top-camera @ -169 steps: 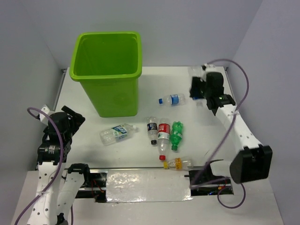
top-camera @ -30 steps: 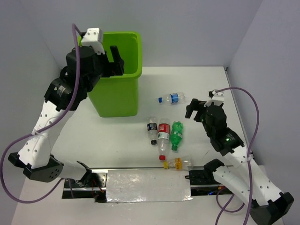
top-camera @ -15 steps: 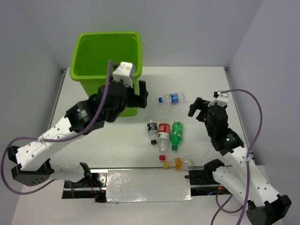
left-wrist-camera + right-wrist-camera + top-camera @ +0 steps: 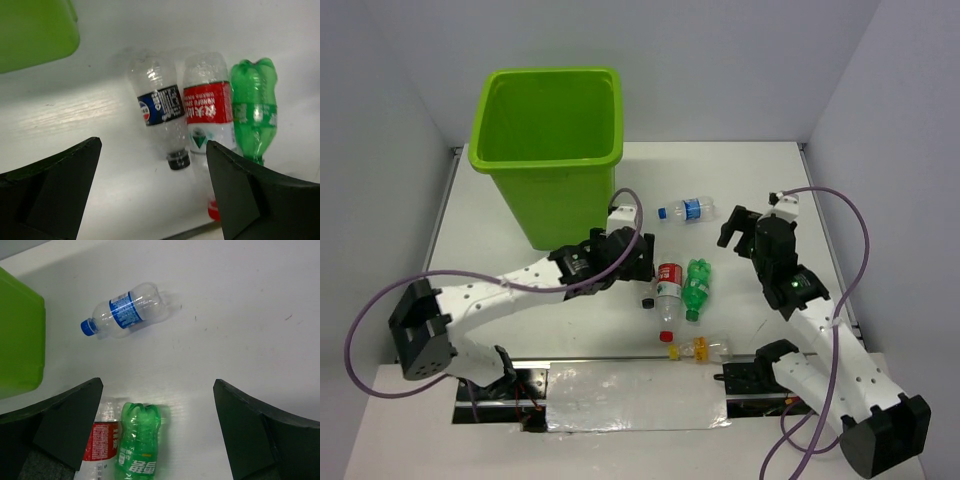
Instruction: Put the plastic bottles in the bin
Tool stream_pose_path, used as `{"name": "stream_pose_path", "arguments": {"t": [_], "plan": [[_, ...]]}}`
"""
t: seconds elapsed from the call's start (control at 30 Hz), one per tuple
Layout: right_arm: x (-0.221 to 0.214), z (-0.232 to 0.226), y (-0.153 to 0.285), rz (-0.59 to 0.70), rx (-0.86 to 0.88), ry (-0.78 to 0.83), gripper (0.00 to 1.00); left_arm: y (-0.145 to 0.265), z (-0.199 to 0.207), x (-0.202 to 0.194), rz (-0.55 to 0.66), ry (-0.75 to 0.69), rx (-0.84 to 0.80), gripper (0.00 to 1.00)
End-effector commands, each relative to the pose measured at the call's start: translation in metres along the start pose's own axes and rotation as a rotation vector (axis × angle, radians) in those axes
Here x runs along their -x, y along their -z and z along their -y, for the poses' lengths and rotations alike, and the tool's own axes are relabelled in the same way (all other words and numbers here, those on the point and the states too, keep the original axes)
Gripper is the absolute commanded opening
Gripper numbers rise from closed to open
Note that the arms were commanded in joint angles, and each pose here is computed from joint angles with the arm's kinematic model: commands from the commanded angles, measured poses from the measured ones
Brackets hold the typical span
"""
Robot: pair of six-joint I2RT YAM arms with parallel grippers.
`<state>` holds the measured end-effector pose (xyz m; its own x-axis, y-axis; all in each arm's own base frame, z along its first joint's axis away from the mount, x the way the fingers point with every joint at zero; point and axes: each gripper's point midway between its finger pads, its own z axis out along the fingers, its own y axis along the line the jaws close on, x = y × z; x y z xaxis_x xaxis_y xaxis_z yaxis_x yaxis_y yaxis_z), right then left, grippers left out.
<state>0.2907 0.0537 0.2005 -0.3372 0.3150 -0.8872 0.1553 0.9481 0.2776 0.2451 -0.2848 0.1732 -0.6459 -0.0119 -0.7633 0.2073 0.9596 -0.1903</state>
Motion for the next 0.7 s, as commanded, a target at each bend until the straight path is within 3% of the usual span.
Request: {"name": "stream_pose_path", "arguments": {"t": [0.0, 0.2, 0.47, 0.67], "plan": [[0.006, -0.006, -0.008, 0.023, 0.015, -0.027, 1.00, -0.036, 0.010, -0.001, -0.046, 0.127, -0.062, 0.99], [0.001, 0.000, -0.014, -0.011, -0.028, -0.008, 1.00, -0.077, 0.029, -0.022, -0.117, 0.106, -0.115, 0.99], [-0.001, 0.000, -0.016, -0.022, -0.035, 0.001, 1.00, -0.113, 0.021, -0.054, -0.242, 0.128, -0.096, 0.99], [0.001, 0.001, -0.015, -0.012, -0.036, -0.003, 1.00, -0.120, 0.005, -0.070, -0.284, 0.140, -0.017, 0.83]]}}
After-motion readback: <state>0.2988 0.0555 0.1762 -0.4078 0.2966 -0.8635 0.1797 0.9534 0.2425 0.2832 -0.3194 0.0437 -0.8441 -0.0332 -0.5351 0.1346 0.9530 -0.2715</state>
